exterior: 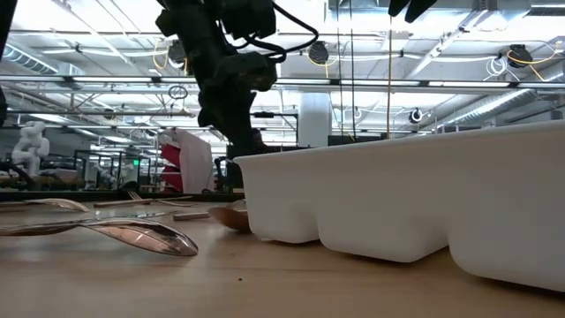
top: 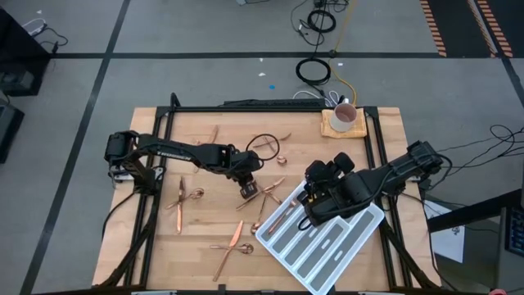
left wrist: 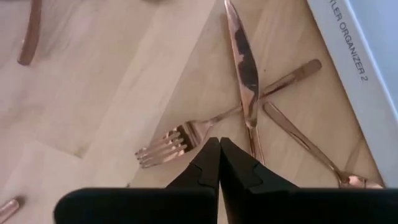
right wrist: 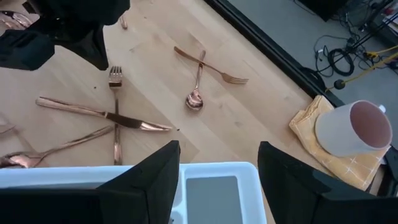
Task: Sort silverware
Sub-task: Put the gold knife into the silverware tray
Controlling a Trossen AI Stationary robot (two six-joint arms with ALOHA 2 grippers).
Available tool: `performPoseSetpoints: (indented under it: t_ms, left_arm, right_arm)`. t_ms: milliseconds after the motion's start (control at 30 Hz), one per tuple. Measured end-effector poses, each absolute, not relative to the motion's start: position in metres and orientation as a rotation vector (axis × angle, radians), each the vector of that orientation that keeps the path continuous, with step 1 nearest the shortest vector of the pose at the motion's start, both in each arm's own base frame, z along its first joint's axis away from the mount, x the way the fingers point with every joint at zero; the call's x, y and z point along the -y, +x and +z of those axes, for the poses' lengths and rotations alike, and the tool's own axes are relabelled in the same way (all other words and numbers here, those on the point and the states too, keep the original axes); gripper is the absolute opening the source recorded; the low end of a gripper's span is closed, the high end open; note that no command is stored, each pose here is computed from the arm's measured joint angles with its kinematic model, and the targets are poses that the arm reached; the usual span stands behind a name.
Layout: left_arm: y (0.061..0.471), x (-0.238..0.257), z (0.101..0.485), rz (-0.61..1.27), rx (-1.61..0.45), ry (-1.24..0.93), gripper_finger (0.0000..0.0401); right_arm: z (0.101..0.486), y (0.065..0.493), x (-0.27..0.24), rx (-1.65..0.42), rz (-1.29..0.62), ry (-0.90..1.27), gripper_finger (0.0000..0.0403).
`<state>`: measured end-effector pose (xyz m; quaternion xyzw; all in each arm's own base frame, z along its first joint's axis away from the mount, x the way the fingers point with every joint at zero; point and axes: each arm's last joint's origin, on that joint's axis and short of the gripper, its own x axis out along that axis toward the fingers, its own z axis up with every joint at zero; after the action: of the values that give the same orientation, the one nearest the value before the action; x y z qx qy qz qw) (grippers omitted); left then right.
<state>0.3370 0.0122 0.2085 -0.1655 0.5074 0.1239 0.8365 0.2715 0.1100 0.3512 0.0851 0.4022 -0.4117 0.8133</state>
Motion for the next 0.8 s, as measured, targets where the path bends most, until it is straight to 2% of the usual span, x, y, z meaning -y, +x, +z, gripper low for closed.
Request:
performPoseSetpoints:
  t_ms: [200,367,467,633,800]
  left_arm:
    - [0.342,0.007,0.206,0.207,-1.061,-0.353,0.0068]
    - [0.357,0.021,0.19,0.168,-1.02,-0.336,0.0114]
    - [0.361,0.022,0.174,0.176,-1.062,-0.331,0.0137]
    - [0.363,0.019,0.158,0.215,-1.109,-0.324,0.0162]
    - [0.366,0.015,0.154,0.258,-1.087,-0.286,0.0167]
  right_arm:
    - [0.351,0.272,-0.11,-0.899,-0.84,0.116,0.0217]
    - [0.351,0.272,-0.11,-0.919,-0.818,0.073,0.0223]
    - [0.351,0.272,-0.111,-0.92,-0.816,0.071,0.0223]
    - [0.351,0.272,-0.111,-0.926,-0.809,0.058,0.0222]
    - [0.351,0.272,-0.111,-0.926,-0.807,0.057,0.0222]
